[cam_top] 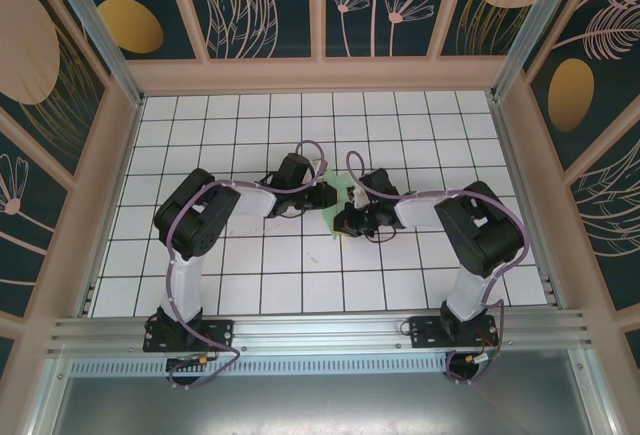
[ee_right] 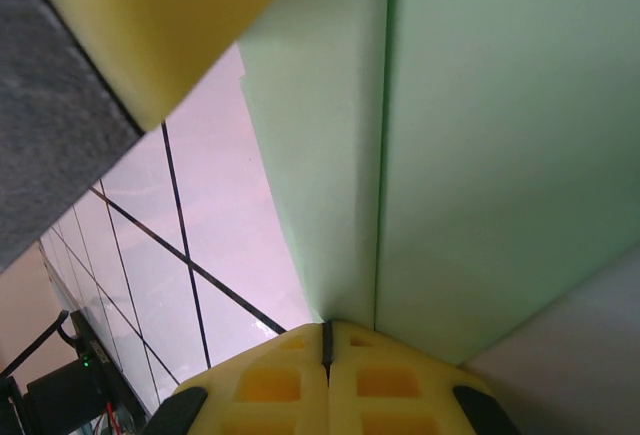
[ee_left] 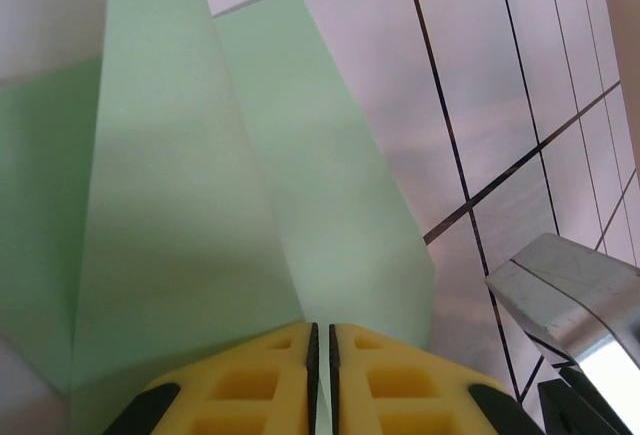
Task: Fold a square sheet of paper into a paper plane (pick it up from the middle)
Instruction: Fourth fold the wing at the center of the table.
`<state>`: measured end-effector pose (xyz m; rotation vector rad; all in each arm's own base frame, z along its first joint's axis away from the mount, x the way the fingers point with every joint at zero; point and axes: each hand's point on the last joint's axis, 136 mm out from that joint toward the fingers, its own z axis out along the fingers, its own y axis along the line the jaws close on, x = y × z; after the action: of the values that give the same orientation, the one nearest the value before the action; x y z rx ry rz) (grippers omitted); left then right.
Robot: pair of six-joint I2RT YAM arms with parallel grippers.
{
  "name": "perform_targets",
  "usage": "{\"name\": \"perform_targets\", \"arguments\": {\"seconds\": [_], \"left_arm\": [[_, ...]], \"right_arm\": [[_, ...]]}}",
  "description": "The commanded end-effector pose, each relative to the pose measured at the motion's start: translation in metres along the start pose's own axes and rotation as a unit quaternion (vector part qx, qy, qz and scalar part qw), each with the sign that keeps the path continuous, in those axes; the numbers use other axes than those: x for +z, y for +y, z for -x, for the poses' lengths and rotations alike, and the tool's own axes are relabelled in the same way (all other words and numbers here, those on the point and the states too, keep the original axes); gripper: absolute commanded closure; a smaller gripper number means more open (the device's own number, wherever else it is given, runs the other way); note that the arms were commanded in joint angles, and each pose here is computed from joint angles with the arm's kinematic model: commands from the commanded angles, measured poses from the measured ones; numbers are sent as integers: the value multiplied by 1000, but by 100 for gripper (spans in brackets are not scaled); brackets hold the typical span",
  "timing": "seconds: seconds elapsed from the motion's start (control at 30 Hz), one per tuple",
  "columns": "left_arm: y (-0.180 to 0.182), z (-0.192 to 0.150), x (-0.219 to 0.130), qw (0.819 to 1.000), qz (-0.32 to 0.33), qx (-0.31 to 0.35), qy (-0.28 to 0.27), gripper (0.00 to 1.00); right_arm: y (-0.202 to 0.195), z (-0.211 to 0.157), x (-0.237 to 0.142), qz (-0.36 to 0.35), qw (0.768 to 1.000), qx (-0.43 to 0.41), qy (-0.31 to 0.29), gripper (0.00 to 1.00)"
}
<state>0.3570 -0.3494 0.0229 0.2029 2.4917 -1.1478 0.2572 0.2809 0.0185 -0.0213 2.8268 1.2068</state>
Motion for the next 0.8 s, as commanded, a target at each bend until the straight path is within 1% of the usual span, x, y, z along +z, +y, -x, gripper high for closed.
{"name": "perform_targets", "arguments": {"seconds": [0.0, 0.1, 0.17, 0.37, 0.5, 0.57, 0.67, 0.77], "left_arm": [[24, -16, 6, 1000, 25, 5, 10, 85], [28, -21, 7, 1000, 26, 2, 14, 85], [29, -22, 7, 1000, 26, 1, 15, 86], [27, -21, 8, 1000, 23, 0, 15, 86], [25, -19, 8, 1000, 20, -1, 14, 86], [25, -18, 8, 1000, 22, -2, 15, 86], [22, -14, 7, 1000, 23, -1, 15, 86], [20, -5, 6, 999, 36, 0, 11, 86]], "right_arm": [[12, 10, -12, 4, 1000, -5, -27, 96], [31, 17, -19, 29, 999, -15, -37, 96], [36, 20, -21, 36, 998, -19, -40, 96], [27, 22, -5, 36, 999, -6, -27, 96], [10, 9, 11, 20, 1000, 10, 2, 97], [-6, -3, 16, -1, 1000, 21, 12, 98], [-35, -18, 19, -42, 998, 41, 23, 100], [-44, -27, 18, -53, 997, 47, 27, 100]]}}
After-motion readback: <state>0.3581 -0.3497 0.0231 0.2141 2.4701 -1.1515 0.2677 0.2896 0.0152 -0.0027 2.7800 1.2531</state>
